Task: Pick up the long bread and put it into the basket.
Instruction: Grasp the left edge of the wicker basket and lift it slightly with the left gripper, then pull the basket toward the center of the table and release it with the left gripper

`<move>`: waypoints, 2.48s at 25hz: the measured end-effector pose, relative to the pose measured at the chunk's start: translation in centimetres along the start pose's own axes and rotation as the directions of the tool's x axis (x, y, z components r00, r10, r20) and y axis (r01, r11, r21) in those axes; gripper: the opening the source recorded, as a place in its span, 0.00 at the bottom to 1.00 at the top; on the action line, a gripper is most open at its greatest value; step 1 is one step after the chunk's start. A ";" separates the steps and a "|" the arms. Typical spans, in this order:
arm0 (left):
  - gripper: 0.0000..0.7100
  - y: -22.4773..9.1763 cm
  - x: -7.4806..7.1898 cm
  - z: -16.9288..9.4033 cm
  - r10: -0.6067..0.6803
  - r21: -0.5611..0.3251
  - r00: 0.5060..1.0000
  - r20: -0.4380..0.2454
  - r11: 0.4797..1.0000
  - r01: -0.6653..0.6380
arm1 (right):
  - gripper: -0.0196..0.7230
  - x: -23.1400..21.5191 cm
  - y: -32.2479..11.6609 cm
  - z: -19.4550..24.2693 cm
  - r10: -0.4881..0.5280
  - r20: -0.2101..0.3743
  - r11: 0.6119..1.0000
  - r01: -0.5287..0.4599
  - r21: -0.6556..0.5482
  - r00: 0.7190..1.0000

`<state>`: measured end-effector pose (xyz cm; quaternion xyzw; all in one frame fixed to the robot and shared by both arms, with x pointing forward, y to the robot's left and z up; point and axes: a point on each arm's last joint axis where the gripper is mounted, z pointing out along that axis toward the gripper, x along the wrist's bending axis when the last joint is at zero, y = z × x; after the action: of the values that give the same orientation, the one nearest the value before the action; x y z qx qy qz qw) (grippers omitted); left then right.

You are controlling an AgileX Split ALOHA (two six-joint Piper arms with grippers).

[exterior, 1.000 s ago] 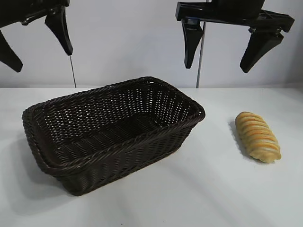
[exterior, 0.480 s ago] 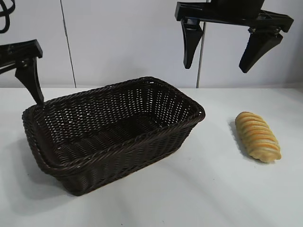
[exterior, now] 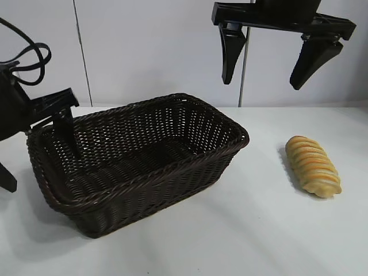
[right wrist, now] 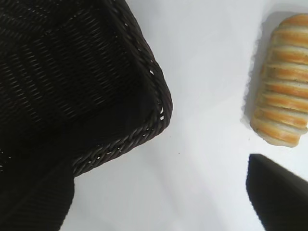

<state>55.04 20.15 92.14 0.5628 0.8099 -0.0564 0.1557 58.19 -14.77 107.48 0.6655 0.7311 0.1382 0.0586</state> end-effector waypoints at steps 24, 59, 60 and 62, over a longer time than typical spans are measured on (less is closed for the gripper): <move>0.14 0.2 0.0 1.3 -0.034 0.009 0.999 0.013 0.999 0.034 | 0.96 0.0 -0.1 0.0 0.001 0.000 1.000 -0.001 0.007 1.000; 0.14 6.8 -5.9 -1.3 0.411 0.093 0.908 0.084 0.904 -0.418 | 0.96 0.0 -0.1 0.0 0.001 0.000 1.000 -0.001 0.015 1.000; 0.14 6.9 -5.8 -0.7 0.411 0.103 0.908 0.082 0.903 -0.417 | 0.96 0.0 -0.1 0.0 0.001 0.000 1.000 -0.001 0.015 1.000; 0.14 7.0 -5.6 0.3 0.404 0.122 0.911 0.078 0.903 -0.411 | 0.96 0.0 -0.1 0.0 0.001 0.000 1.000 -0.001 0.015 1.000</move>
<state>63.39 17.62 94.19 0.7272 0.6645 -0.0917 0.1458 58.06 -14.78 107.45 0.6665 0.7316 0.1327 0.0538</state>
